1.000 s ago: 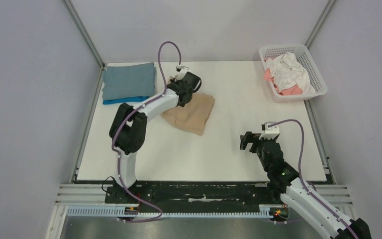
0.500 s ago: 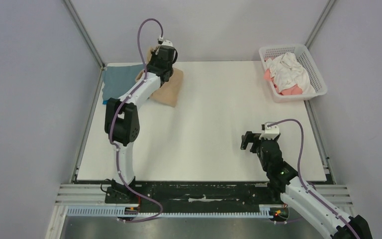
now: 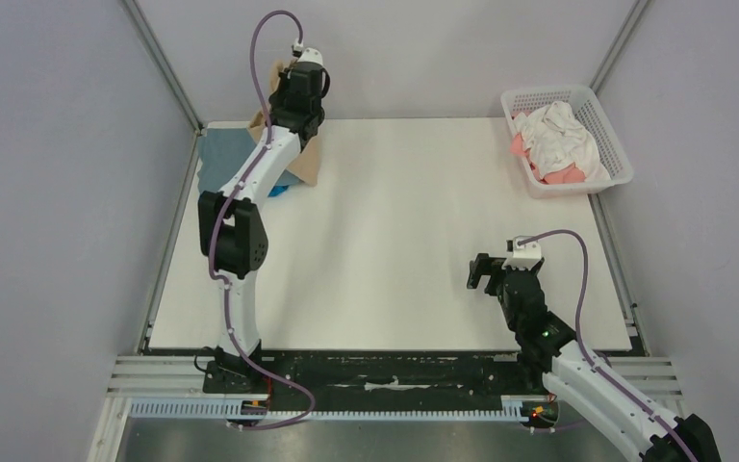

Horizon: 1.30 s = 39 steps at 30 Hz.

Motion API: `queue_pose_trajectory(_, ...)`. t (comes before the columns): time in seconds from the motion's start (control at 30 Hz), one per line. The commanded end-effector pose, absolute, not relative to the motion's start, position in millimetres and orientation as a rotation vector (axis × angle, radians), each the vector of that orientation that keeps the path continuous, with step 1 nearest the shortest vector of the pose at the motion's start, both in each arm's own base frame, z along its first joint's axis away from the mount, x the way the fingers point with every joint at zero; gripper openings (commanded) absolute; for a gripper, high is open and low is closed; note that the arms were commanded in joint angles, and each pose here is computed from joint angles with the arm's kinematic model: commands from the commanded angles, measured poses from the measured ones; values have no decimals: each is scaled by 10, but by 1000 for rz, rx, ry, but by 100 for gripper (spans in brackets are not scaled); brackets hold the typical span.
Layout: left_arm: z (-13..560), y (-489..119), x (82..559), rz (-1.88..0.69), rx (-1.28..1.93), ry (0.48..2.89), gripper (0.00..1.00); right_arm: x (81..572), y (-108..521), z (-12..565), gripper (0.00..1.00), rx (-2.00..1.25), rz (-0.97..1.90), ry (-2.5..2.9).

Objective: Fold and stack the t-shirts
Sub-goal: Put the neatly folded tshirt into the corner of the board with the left arm

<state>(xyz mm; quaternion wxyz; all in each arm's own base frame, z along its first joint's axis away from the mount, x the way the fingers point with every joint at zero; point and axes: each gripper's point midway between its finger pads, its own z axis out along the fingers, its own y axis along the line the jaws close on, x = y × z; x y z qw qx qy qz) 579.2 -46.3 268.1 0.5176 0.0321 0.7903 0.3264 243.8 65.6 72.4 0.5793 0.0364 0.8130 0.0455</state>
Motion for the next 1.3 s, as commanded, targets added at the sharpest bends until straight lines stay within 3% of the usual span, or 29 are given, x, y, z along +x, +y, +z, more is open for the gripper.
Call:
queue_pose_trajectory(0.0,3301,-402,5747,771,24,1795,2,2469,611,774,98,119,89,1874)
queue_pose_trajectory(0.77,3783,-291,5544,705,-26,1773,2,2445,520,683,98,160,31,1915)
queue_pose_trajectory(1.27,3079,263,5744,721,-71,1886,2,2450,422,701,98,211,-14,1895)
